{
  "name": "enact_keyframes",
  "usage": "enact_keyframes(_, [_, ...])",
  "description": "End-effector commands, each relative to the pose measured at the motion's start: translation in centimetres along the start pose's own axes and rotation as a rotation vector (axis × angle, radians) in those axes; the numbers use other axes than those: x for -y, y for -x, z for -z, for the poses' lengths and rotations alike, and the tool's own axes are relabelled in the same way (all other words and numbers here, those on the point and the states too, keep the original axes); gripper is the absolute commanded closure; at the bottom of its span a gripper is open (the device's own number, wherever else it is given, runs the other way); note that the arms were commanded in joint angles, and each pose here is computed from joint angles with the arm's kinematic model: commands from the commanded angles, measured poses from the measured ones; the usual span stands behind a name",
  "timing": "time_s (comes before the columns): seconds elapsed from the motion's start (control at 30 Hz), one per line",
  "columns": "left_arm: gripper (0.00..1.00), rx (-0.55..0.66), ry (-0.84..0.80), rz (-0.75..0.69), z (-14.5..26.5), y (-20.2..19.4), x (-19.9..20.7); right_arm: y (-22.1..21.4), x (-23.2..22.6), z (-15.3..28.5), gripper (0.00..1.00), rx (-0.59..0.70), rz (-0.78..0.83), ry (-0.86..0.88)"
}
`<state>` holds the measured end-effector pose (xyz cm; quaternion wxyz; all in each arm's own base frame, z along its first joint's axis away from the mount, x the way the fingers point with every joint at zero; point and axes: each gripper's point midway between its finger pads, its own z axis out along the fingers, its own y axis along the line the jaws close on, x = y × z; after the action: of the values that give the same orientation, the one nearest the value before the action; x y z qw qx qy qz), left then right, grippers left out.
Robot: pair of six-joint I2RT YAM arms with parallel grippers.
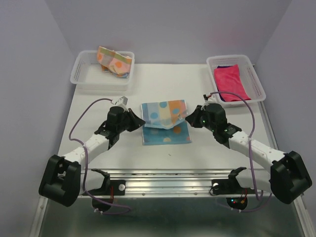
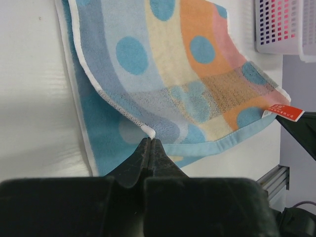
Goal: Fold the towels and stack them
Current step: Fold the towel
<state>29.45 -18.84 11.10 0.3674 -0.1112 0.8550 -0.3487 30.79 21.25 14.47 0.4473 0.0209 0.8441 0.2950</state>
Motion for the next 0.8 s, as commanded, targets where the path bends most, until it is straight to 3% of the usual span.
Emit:
enact_keyframes(0.0, [1.00, 0.031, -0.020, -0.010, 1.2, 0.3, 0.9, -1.4, 0.5, 1.3, 0.99, -0.026, -0.011, -0.022])
enact_keyframes(0.33, [1.00, 0.002, 0.007, 0.017, 2.0, -2.1, -0.6, -3.9, 2.1, 1.6, 0.99, -0.069, -0.023, -0.060])
enact_keyframes(0.77, [1.00, -0.140, 0.097, 0.052, 1.3, -7.2, -4.5, -9.0, 3.6, 1.3, 0.98, -0.202, -0.062, -0.058])
